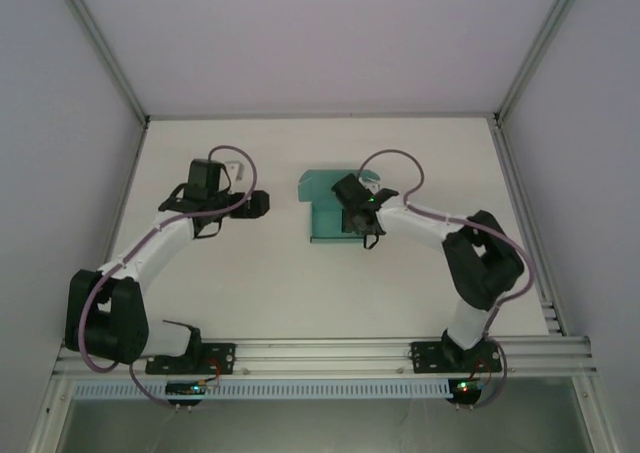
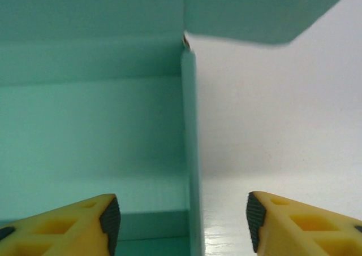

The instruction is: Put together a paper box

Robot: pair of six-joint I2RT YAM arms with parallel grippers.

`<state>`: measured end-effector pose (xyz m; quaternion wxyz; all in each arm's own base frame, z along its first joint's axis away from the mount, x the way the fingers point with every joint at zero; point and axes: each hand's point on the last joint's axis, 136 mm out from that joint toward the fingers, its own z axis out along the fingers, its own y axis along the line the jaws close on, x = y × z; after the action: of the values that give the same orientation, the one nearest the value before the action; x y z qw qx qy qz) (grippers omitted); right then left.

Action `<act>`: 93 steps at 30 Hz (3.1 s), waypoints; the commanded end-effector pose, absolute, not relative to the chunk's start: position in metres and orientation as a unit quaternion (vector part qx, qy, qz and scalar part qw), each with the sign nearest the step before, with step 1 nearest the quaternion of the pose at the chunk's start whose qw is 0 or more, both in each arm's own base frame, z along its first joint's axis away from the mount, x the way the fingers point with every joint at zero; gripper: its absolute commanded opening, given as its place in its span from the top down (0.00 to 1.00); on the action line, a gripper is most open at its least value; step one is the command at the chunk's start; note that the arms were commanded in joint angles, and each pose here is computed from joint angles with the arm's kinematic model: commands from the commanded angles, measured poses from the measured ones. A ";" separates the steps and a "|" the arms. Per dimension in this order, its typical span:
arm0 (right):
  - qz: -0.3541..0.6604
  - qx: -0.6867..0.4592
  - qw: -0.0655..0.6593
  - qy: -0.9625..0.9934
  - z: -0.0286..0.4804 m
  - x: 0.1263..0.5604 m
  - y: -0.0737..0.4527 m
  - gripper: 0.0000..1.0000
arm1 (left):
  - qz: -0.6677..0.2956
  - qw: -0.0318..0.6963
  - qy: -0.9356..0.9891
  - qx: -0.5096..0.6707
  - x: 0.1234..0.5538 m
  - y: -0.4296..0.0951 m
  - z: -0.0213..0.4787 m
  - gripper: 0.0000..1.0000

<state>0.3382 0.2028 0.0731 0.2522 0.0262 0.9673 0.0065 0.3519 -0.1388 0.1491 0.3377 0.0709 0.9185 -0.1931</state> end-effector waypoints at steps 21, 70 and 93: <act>0.126 -0.319 0.374 0.862 0.177 0.405 0.196 0.13 | -0.205 0.282 0.838 0.419 0.380 -0.269 0.152 0.19; 0.244 0.127 0.491 0.826 0.186 0.484 0.248 0.99 | -0.265 0.348 0.888 0.138 0.435 -0.319 0.127 1.00; 0.138 -0.041 0.497 0.856 0.102 0.412 0.239 1.00 | -0.300 0.305 0.893 0.139 0.367 -0.292 0.109 0.33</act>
<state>0.4323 0.2266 0.1223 0.5233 0.0154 0.8418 0.1312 0.3917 -0.2877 0.0955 0.3247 0.1134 0.8971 -0.2773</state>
